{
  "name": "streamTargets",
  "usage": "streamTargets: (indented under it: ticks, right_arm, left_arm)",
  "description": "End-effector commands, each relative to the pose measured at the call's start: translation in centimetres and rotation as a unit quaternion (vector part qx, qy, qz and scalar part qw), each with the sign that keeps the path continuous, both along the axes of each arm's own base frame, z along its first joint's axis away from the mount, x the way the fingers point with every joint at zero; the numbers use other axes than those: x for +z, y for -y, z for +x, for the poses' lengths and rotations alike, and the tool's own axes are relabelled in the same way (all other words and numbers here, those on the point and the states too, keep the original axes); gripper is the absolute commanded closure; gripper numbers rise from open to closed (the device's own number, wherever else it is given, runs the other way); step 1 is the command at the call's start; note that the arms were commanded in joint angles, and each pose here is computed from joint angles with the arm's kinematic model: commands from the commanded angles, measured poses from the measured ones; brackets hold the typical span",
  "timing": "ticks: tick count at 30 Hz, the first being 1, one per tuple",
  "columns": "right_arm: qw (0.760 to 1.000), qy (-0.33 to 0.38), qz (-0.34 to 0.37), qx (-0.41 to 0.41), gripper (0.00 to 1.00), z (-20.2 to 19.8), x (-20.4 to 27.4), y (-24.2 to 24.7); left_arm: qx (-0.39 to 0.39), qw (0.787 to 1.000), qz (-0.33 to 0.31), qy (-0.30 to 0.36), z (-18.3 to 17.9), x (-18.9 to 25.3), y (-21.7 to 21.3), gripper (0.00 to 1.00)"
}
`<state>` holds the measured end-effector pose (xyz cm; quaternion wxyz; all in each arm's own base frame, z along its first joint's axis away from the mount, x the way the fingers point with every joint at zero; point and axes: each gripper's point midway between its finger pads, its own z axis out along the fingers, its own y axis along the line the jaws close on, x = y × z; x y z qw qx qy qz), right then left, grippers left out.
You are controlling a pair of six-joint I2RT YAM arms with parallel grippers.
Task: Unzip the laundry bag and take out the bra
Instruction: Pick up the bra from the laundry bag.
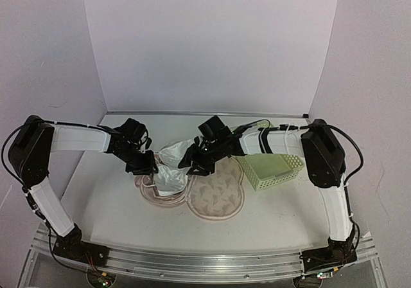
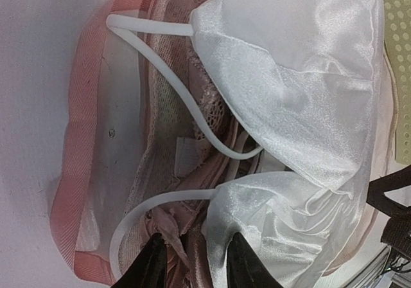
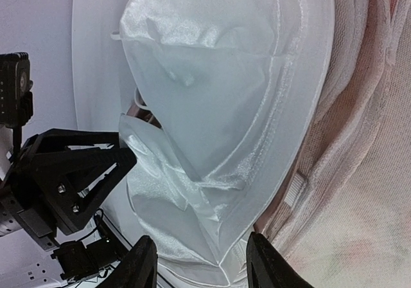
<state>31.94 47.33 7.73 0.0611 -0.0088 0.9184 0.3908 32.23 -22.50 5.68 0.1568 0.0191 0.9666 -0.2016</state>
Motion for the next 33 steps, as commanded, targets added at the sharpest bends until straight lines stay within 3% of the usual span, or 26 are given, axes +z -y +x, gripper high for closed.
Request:
streamTargets:
  ticks: [1,33]
  right_arm:
    - [1.0,0.009,0.014,-0.01,0.51,1.0,0.2,-1.0]
    - [0.999,0.027,0.031,-0.027,0.64,2.8,0.2,-2.6]
  left_arm:
    - [-0.003,1.0,-0.018,0.009,0.4,0.3,0.6,0.68]
    - [-0.013,1.0,-0.022,-0.004,0.1,-0.6,1.0,0.76]
